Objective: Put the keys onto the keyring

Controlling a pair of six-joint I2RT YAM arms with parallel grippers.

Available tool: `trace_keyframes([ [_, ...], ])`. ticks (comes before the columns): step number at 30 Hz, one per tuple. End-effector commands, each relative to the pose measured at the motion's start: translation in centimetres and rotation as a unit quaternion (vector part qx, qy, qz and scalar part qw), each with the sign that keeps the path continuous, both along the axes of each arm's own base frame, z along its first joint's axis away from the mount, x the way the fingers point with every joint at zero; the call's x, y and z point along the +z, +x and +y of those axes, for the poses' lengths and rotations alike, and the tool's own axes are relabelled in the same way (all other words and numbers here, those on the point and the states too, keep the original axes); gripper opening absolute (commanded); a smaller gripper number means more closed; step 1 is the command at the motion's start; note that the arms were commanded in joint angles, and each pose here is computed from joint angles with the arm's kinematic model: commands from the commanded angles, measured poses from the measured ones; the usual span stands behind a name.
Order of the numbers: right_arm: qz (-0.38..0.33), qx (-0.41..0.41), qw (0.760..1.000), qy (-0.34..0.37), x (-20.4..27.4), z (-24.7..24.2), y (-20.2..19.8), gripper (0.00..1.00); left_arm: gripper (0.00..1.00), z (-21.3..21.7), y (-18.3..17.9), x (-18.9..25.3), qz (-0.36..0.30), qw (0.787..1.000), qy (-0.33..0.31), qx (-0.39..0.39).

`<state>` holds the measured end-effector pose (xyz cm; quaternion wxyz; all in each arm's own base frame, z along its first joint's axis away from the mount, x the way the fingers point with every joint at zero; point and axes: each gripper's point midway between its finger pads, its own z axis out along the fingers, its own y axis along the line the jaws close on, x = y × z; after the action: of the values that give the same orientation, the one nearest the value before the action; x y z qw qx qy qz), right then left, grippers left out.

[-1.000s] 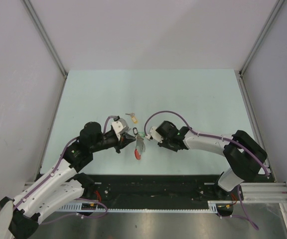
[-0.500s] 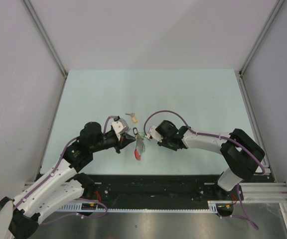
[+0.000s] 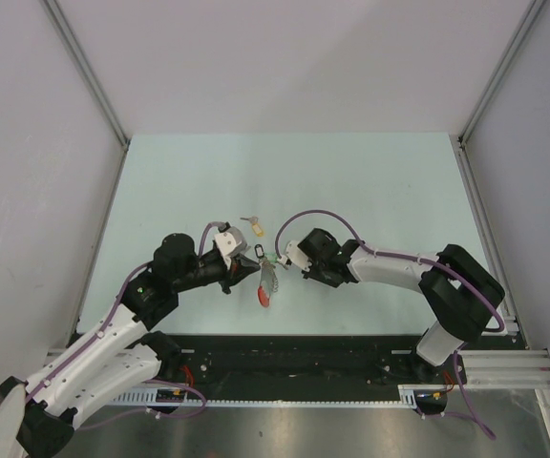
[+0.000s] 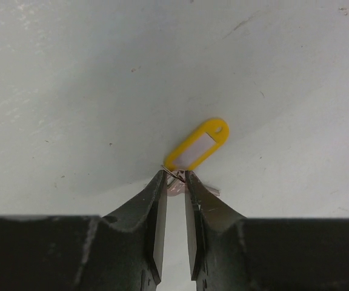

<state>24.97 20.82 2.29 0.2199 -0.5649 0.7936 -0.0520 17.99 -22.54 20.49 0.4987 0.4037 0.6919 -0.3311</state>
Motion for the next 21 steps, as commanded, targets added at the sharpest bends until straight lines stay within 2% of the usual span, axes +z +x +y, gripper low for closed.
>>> trace_keyframes([
  [1,0.001,0.009,1.000,0.018,0.7,1.1,0.5,0.25,0.00,-0.2,0.2,1.6,-0.017,1.000,-0.014,-0.006],
  [5,0.004,0.011,1.000,0.018,0.5,1.2,0.5,0.29,0.00,-0.2,0.2,1.5,-0.016,1.000,-0.012,-0.007],
  [11,0.011,0.014,1.000,0.020,0.5,1.3,0.4,0.26,0.00,-0.2,0.2,1.5,-0.015,1.000,-0.011,-0.006],
  [19,0.010,0.008,0.999,0.031,1.3,1.4,0.3,0.01,0.00,-0.3,0.2,1.5,-0.016,1.000,-0.011,-0.009],
  [21,0.005,0.006,0.999,0.043,1.9,1.6,0.4,0.00,0.00,-0.3,0.1,1.4,-0.016,1.000,-0.009,-0.011],
])
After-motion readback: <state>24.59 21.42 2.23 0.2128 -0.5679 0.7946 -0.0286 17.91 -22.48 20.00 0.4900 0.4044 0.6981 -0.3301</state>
